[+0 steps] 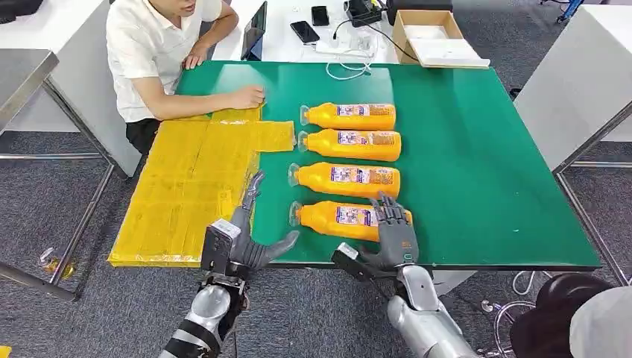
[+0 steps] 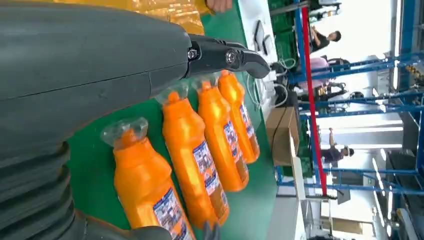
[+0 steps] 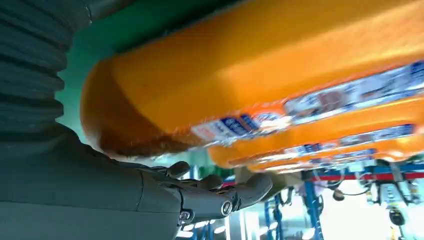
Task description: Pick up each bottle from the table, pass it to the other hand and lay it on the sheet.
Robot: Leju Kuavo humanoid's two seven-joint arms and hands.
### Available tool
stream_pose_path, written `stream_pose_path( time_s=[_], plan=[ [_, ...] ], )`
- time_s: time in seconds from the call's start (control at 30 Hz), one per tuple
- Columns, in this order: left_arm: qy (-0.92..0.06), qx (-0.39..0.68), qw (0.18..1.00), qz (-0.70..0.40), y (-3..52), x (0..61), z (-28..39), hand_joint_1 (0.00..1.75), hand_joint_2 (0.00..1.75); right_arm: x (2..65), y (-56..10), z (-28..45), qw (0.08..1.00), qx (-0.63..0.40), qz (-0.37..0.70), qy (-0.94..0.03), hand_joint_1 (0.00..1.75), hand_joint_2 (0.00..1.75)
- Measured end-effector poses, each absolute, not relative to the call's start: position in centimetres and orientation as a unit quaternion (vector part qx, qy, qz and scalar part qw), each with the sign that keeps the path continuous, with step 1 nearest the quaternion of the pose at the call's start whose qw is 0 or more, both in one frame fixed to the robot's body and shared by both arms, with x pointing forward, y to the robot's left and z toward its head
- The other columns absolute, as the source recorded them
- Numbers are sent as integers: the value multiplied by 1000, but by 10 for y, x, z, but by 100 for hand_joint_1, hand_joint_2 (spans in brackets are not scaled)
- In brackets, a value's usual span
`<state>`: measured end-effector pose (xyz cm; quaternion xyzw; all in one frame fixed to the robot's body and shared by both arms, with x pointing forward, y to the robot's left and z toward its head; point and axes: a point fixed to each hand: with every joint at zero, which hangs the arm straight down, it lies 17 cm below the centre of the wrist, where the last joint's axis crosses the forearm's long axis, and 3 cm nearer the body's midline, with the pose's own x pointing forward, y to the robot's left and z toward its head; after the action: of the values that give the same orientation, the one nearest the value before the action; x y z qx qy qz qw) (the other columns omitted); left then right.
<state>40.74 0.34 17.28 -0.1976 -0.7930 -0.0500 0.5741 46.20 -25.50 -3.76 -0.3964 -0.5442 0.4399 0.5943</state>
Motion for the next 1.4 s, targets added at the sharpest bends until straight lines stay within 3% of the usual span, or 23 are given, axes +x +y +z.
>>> stream_pose_path(
  time_s=[0.57,0.77,0.8,0.83,0.93,1.4],
  plan=[
    [-791,-195,577,-55,3,406,172,0,175,465,-258,-36,579,-419,460,-527,0,175],
    [-761,-229,605,-54,-3,405,163,0,175,470,-261,-50,617,-397,478,-483,3,175],
    [-761,-229,605,-54,-3,406,163,0,175,470,-261,-50,618,-397,478,-482,134,175],
    [-760,-231,606,-54,-4,405,163,0,175,470,-261,-51,620,-394,480,-480,168,175],
    [-746,-253,614,-55,-9,404,161,0,175,467,-264,-62,637,-380,493,-455,175,175],
    [-691,-321,644,-62,-27,396,150,0,175,469,-308,-74,647,-401,522,-383,175,175]
  ],
)
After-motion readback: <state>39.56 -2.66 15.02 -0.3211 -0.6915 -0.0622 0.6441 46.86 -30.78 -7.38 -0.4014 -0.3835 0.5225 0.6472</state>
